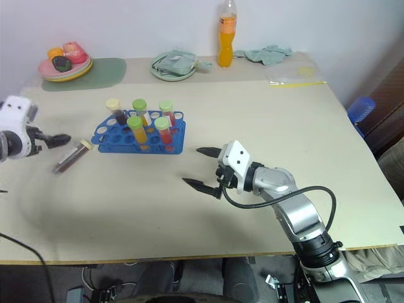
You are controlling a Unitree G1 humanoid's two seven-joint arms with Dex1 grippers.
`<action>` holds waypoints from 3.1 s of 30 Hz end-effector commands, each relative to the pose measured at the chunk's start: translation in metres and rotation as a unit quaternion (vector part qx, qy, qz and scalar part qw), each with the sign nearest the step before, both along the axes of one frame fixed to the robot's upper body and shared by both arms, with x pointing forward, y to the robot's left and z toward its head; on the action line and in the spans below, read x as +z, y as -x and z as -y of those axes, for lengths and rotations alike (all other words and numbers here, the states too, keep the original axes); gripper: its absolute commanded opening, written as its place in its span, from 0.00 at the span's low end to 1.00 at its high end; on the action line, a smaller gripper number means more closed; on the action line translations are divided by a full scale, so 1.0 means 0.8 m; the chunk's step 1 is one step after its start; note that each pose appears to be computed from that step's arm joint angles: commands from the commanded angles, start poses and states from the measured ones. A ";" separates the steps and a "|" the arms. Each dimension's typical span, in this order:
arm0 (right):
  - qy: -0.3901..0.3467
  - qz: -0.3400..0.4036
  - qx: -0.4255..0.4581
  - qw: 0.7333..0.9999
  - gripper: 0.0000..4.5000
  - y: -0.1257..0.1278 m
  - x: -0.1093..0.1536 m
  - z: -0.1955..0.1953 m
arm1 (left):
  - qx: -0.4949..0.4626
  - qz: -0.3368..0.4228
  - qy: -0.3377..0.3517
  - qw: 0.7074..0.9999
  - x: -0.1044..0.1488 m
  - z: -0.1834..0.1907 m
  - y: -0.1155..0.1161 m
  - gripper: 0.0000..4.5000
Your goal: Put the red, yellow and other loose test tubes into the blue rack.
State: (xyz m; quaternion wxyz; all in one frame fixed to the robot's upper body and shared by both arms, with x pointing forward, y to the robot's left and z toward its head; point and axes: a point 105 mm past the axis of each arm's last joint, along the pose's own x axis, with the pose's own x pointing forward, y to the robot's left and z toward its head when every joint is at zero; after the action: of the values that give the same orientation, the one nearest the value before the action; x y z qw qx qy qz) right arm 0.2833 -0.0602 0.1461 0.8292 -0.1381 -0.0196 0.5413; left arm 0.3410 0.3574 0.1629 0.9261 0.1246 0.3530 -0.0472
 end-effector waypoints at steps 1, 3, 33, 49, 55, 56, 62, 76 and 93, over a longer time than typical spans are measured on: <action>-0.009 0.025 0.003 1.000 1.00 0.003 0.012 -0.002 | -0.016 -0.059 -0.033 0.998 -0.004 -0.017 -0.003 0.95; -0.009 0.025 0.002 1.000 1.00 0.005 0.011 -0.003 | -0.031 -0.075 -0.036 0.996 -0.007 -0.017 -0.012 0.95; -0.017 0.010 -0.012 1.000 1.00 0.017 0.003 -0.004 | 0.040 0.595 -0.014 0.802 0.121 0.055 0.001 0.16; -0.014 0.021 -0.005 1.000 1.00 0.010 0.005 -0.007 | 0.058 0.549 0.064 0.831 0.028 0.167 0.000 0.16; -0.017 0.022 -0.015 1.000 1.00 0.010 0.005 -0.006 | 0.051 0.530 0.067 0.844 0.012 0.174 -0.009 0.16; -0.018 0.022 -0.016 0.999 1.00 0.010 0.005 -0.006 | 0.052 0.526 0.065 0.847 0.010 0.174 -0.010 0.16; -0.019 0.021 -0.018 0.999 1.00 0.010 0.005 -0.006 | 0.058 0.516 0.051 0.853 0.003 0.171 -0.013 0.16; -0.021 0.019 -0.012 1.000 1.00 0.011 0.004 -0.007 | 0.053 0.510 0.074 0.855 -0.010 0.175 -0.026 0.16; -0.028 0.021 -0.035 0.999 1.00 0.007 0.025 0.022 | 0.064 0.553 0.097 0.825 0.034 0.142 0.014 0.99</action>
State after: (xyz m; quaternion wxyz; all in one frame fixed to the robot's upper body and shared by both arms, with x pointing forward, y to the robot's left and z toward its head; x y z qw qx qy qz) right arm 0.2799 -0.0712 0.1458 0.8491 -0.1278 -0.0170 0.5122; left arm 0.3402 0.2365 0.1662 0.9813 0.0174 -0.1824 0.0586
